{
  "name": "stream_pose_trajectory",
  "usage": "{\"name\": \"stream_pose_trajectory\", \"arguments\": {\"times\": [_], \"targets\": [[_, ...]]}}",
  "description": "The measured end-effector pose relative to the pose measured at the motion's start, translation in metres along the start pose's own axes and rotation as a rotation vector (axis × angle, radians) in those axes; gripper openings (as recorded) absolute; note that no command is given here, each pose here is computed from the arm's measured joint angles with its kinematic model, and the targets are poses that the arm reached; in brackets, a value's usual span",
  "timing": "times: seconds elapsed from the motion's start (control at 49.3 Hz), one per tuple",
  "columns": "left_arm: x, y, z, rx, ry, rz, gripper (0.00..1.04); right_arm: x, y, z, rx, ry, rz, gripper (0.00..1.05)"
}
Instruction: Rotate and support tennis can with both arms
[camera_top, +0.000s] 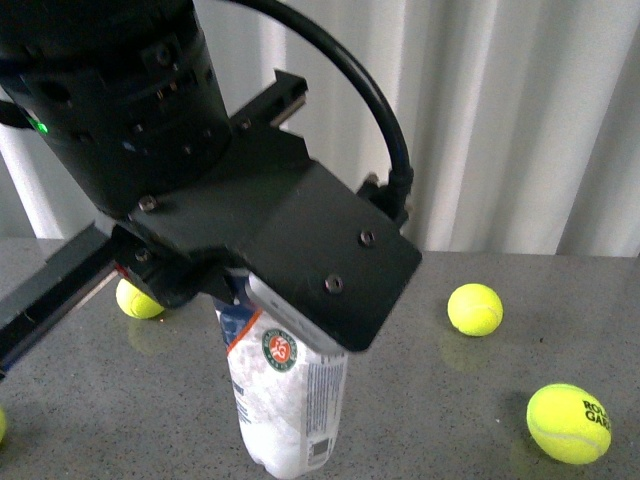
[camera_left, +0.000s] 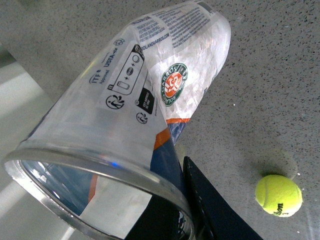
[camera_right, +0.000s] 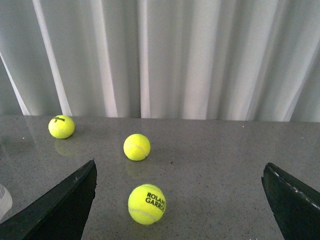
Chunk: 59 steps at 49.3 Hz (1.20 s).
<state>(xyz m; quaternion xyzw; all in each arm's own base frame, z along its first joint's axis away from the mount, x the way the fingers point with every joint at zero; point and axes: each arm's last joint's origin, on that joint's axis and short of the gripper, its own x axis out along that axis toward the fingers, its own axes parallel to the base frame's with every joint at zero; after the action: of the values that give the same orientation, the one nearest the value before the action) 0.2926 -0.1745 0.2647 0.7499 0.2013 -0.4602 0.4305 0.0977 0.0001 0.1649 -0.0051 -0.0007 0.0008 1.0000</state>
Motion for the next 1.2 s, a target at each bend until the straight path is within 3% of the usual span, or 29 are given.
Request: {"name": "stream_pose_trajectory", "arguments": {"times": [0.386, 1.076, 1.198], "targets": [[0.044, 0.017, 0.014, 0.041, 0.011, 0.052, 0.04, 0.000, 0.000, 0.000, 0.000, 0.000, 0.000, 0.98], [0.066, 0.010, -0.006, 0.050, 0.057, 0.036, 0.04, 0.000, 0.000, 0.000, 0.000, 0.000, 0.000, 0.98], [0.067, 0.009, -0.004, 0.053, 0.043, 0.035, 0.20, 0.000, 0.000, 0.000, 0.000, 0.000, 0.000, 0.98]]}}
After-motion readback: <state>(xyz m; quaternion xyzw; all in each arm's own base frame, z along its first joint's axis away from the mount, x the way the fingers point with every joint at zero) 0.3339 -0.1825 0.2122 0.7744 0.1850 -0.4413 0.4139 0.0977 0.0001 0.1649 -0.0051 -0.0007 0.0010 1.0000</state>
